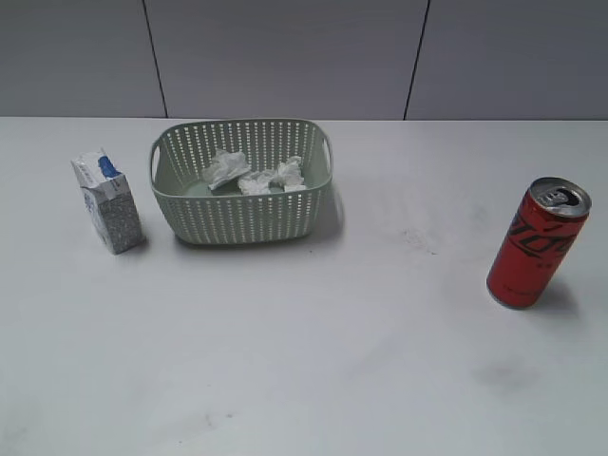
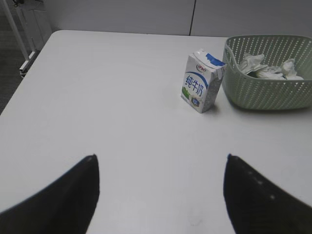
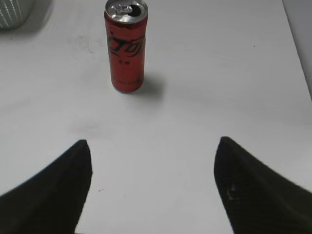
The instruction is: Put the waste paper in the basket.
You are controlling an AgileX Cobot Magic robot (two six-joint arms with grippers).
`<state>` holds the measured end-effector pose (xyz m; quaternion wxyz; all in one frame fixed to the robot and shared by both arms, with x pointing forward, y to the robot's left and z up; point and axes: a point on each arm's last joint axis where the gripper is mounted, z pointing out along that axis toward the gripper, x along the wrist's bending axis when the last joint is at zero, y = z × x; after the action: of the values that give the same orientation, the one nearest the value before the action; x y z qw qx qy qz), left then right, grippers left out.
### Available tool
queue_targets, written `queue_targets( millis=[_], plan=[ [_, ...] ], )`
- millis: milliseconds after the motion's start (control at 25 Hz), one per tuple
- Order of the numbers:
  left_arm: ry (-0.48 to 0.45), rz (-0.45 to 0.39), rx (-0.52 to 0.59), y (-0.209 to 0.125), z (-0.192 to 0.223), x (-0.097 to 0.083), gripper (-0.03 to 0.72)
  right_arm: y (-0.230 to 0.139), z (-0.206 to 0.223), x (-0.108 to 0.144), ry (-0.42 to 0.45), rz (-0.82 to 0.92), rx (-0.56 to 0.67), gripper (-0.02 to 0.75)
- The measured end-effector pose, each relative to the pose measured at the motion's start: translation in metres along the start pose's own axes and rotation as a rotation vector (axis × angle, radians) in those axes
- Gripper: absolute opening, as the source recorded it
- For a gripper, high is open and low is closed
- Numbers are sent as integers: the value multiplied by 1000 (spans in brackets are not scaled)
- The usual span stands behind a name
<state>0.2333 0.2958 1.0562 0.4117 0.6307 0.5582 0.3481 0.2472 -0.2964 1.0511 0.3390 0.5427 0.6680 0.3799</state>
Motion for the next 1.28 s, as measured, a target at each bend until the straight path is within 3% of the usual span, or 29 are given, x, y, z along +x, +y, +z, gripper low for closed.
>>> queue_targets(
  millis=[440,1280],
  plan=[
    [0,0,-1,0,0,0,588,-5,-2,0,-8,-2,-105,591],
    [0,0,-1,0,0,0,588,-11,5,0,-8,-3,-75,590]
  ],
)
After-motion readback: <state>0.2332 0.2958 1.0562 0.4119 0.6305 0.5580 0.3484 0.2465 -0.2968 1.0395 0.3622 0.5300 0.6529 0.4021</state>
